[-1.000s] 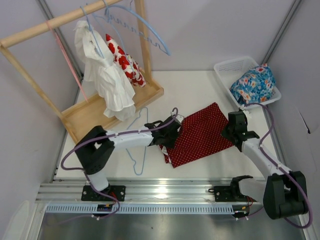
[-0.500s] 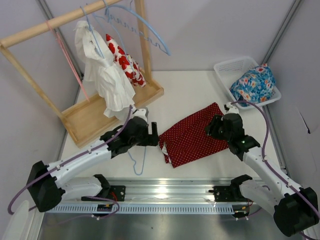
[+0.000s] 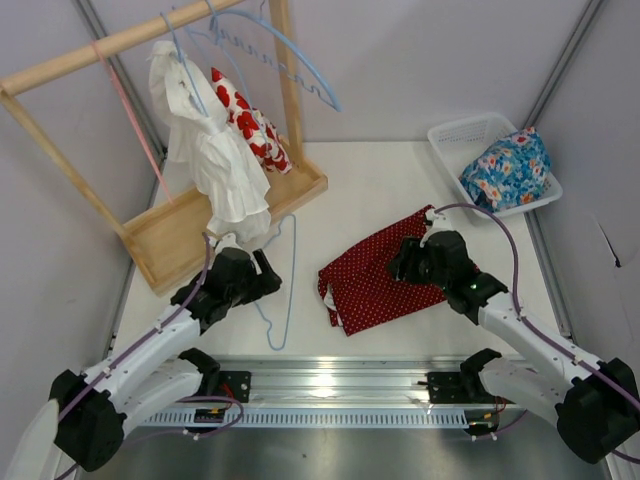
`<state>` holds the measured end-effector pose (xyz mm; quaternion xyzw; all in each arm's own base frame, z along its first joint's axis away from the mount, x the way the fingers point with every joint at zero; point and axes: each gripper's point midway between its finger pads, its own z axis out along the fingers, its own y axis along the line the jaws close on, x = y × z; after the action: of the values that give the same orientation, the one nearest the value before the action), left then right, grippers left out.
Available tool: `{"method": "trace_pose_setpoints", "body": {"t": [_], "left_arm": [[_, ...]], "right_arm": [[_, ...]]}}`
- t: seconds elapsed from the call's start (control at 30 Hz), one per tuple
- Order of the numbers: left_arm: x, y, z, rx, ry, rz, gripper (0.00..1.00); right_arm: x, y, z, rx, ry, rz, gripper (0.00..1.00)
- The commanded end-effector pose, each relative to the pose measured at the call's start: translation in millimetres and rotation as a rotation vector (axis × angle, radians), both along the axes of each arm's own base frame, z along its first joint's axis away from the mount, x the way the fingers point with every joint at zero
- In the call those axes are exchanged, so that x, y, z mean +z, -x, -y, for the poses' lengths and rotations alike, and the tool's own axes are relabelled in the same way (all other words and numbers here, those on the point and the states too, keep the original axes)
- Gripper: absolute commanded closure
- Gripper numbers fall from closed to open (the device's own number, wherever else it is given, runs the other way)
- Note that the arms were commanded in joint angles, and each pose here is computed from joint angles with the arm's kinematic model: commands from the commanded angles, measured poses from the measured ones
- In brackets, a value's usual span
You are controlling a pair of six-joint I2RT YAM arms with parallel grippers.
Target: Place the skirt on the hanger
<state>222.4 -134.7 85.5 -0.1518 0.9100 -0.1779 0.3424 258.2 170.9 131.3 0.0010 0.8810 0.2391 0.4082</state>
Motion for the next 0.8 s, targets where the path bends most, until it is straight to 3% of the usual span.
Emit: {"method": "trace_pose_setpoints", "body": {"t": [0.0, 0.17, 0.37, 0.47, 0.6, 0.77], "left_arm": [[2, -6, -20, 0.122, 0.012, 0.019, 0.14], [-26, -5, -29, 0.200, 0.078, -0.007, 0.22], [-47, -6, -39, 0.252, 0.027, -0.039, 0.30], [-48, -13, -31, 0.230, 0.074, 0.001, 0.37], [-63, -10, -28, 0.224, 0.093, -0.013, 0.54], [-76, -6, -29, 0.218, 0.074, -0.031, 0.55]], "right_arm": [[6, -1, -8, 0.025, -0.021, 0.042, 0.43], [2, 5, -10, 0.038, -0.032, 0.039, 0.43], [20, 19, -41, 0.191, -0.056, 0.094, 0.43], [24, 25, -61, 0.253, -0.058, 0.113, 0.43], [20, 23, -79, 0.266, -0.049, 0.100, 0.43], [18, 29, -110, 0.338, -0.084, 0.095, 0.43]]}}
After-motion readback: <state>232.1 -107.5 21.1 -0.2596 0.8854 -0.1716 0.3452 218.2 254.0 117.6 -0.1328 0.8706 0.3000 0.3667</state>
